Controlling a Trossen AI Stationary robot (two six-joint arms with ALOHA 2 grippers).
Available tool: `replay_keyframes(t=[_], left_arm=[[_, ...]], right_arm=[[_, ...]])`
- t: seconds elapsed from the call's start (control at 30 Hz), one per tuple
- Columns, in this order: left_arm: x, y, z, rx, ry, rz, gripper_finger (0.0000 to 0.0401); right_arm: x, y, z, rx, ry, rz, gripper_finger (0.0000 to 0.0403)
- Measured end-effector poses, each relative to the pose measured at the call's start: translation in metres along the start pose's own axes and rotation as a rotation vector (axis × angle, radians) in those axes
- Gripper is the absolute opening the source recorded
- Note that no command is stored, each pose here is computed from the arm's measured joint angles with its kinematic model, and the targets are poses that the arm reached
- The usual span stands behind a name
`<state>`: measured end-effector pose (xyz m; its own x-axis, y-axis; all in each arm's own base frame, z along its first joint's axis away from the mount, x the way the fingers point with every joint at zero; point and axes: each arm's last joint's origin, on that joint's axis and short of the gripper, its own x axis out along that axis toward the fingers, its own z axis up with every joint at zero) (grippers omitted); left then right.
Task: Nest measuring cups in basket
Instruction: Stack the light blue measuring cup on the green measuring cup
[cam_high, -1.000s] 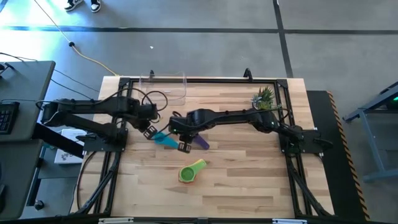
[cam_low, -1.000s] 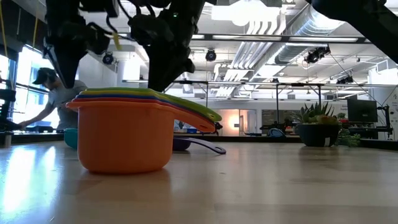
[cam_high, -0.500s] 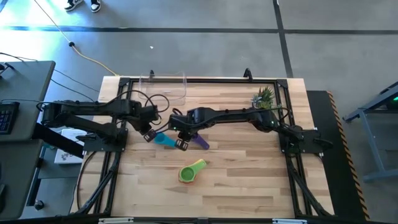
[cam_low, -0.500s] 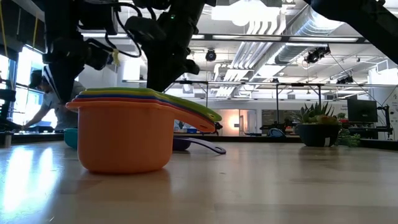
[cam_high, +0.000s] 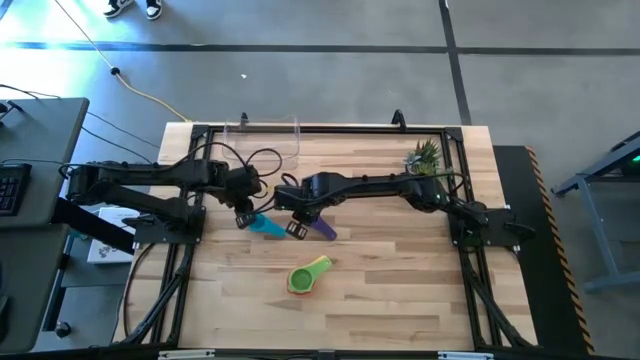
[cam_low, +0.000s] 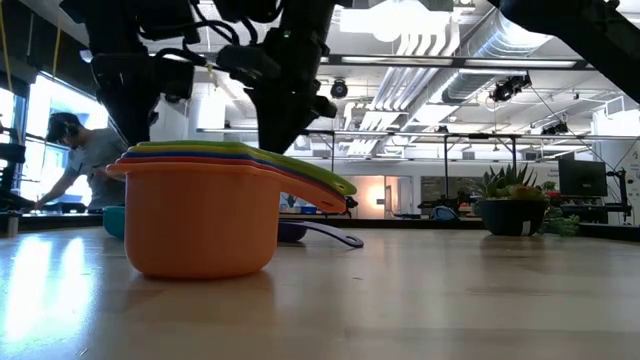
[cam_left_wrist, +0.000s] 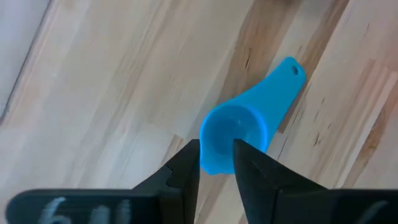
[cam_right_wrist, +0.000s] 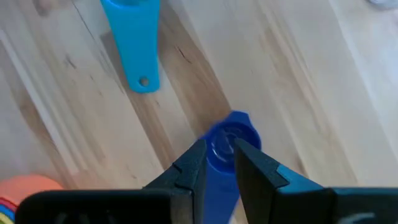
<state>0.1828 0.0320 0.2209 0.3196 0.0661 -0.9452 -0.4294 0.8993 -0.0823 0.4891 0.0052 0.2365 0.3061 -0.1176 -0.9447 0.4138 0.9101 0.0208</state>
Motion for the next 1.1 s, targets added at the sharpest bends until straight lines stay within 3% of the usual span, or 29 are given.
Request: replay_keyframes(t=[0.23,0.63,1.1], left_arm=[[0.01,-0.002,0.005,0.036,0.03,0.002,0.0089],[0.037,-0.003,0.009,0.107,0.151,0.04,0.0088],[0.064,-0.005,0.014,0.105,0.238,0.05,0.0087]], right_arm=[[0.0,-0.018,0.001,-0.031,0.061,-0.037,0.0073],[-0.018,-0.057,0.014,0.009,0.026,-0.051,0.0073],[-0.019,-0.061,0.015,-0.028,0.034,-0.052,0.0073]])
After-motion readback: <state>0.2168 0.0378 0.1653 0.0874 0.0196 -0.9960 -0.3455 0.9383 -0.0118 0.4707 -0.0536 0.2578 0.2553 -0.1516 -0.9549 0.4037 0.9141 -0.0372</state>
